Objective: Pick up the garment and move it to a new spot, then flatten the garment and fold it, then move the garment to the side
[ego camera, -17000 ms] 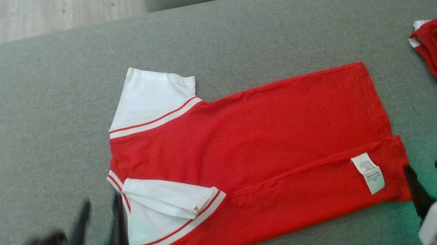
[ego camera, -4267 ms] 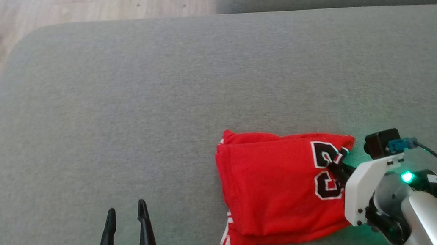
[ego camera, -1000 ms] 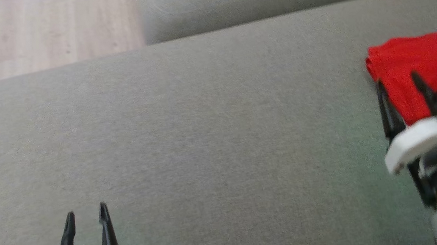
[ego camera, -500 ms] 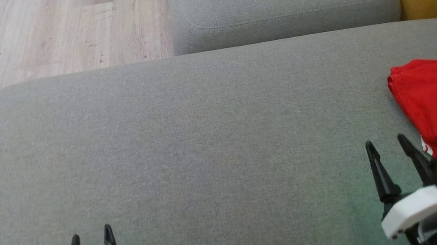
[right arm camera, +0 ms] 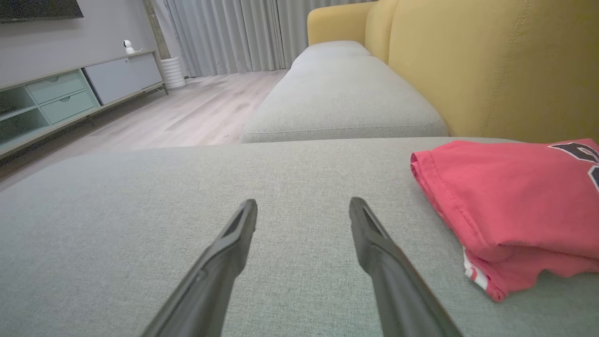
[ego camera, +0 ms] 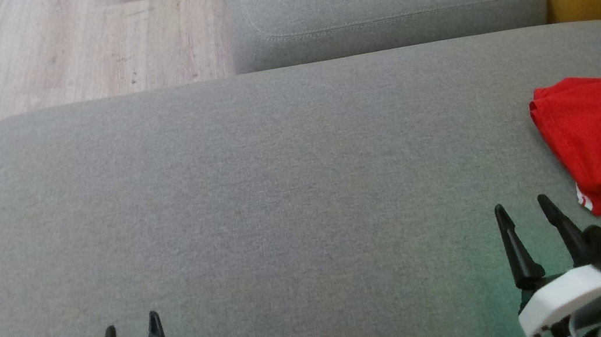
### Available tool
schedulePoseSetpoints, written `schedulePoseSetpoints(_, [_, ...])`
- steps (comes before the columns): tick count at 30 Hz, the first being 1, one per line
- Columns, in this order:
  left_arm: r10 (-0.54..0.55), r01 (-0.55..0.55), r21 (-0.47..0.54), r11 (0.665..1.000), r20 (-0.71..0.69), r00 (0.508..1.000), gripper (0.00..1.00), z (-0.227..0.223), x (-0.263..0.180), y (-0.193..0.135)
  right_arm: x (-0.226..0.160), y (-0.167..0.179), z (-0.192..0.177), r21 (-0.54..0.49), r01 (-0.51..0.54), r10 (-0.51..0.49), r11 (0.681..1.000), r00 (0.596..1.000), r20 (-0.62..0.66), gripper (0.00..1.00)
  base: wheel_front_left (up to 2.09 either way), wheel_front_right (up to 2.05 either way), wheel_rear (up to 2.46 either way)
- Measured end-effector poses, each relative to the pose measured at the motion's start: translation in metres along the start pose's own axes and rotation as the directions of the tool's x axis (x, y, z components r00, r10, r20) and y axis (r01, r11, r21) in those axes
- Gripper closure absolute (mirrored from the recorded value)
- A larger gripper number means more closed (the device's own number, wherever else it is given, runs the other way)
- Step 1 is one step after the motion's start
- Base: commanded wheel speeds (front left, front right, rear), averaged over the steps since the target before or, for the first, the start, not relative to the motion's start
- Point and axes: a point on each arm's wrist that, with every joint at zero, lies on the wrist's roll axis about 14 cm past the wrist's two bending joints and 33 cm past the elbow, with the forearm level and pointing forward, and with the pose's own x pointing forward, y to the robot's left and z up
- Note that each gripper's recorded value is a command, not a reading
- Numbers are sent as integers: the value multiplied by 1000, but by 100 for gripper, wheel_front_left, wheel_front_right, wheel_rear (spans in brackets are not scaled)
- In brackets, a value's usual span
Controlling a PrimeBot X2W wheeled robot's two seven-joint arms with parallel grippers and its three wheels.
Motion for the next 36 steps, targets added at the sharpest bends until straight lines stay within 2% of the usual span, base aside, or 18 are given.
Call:
schedulePoseSetpoints(1, [-1, 1, -1, 1000, -3, 1000, 100, -1, 0, -1, 0, 0, -1, 1, -1, 1, 1000, 1000, -4, 100, 0, 0, 0])
schedulePoseSetpoints(8, [32, -34, -21, 999, -102, 994, 100, -35, -9, 3, -14, -3, -43, 38, 19, -13, 999, 991, -130, 100, 0, 0, 0])
schedulePoseSetpoints(22, [32, -54, -157, 986, -140, 990, 100, -36, -2, 4, -14, -6, -42, 206, 53, -29, 977, 992, -119, 100, 0, 0, 0])
schedulePoseSetpoints(36, [24, -69, -295, 953, -152, 988, 100, -32, 9, 4, -10, -12, -36, 367, 81, -49, 927, 994, -94, 100, 0, 0, 0])
